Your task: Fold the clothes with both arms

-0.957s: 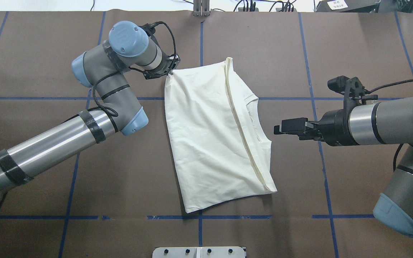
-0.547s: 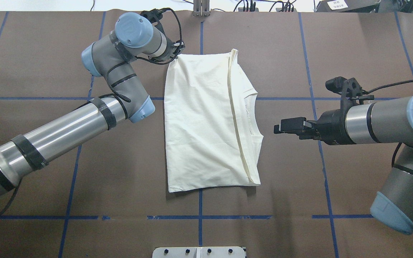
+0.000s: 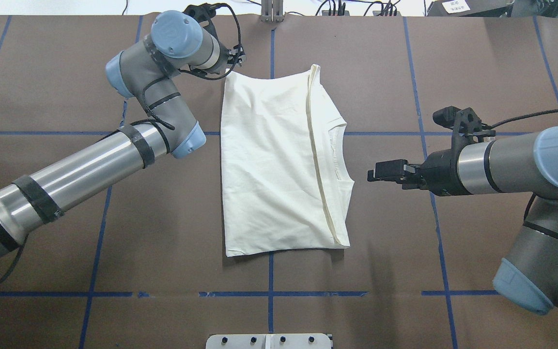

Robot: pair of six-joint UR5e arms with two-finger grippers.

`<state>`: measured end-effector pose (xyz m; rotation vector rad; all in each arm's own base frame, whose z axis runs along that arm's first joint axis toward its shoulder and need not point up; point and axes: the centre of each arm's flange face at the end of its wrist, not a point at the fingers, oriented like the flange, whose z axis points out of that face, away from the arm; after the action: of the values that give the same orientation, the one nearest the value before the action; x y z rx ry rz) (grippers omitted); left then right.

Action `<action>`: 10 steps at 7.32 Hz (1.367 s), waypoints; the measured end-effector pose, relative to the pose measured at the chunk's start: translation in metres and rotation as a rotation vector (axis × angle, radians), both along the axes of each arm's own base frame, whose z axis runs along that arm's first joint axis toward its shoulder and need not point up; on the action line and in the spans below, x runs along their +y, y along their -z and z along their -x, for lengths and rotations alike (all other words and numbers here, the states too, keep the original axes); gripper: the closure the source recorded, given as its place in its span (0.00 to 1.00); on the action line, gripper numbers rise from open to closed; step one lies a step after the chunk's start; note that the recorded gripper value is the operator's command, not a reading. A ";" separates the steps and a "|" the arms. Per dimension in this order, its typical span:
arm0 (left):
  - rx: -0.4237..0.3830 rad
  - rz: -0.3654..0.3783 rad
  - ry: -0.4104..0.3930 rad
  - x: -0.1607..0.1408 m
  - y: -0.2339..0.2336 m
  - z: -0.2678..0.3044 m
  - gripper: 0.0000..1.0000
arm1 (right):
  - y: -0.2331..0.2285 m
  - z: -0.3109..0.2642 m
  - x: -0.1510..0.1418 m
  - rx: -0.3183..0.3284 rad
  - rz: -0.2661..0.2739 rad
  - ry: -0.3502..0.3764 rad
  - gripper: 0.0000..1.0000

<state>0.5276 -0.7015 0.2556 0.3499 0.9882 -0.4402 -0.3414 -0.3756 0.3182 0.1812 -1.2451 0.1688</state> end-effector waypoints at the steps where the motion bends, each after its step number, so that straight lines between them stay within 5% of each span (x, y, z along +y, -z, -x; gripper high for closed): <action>1: -0.030 0.033 -0.024 -0.002 0.010 0.019 0.00 | 0.001 0.007 -0.001 0.024 0.011 0.001 0.00; 3: -0.037 0.078 -0.097 0.037 0.023 0.070 0.00 | 0.008 0.028 -0.003 0.111 0.004 0.027 0.00; 6: 0.031 0.021 -0.143 0.142 0.044 0.155 0.00 | 0.041 0.104 0.009 0.357 -0.093 0.100 0.00; 10: 0.059 0.020 -0.174 0.171 0.048 0.172 0.00 | 0.030 0.194 0.029 0.580 -0.179 0.279 0.00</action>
<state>0.3557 -0.5304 0.2071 0.2315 1.0613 -0.3040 -0.5354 -0.3467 0.2881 0.1914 -0.6934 -0.2277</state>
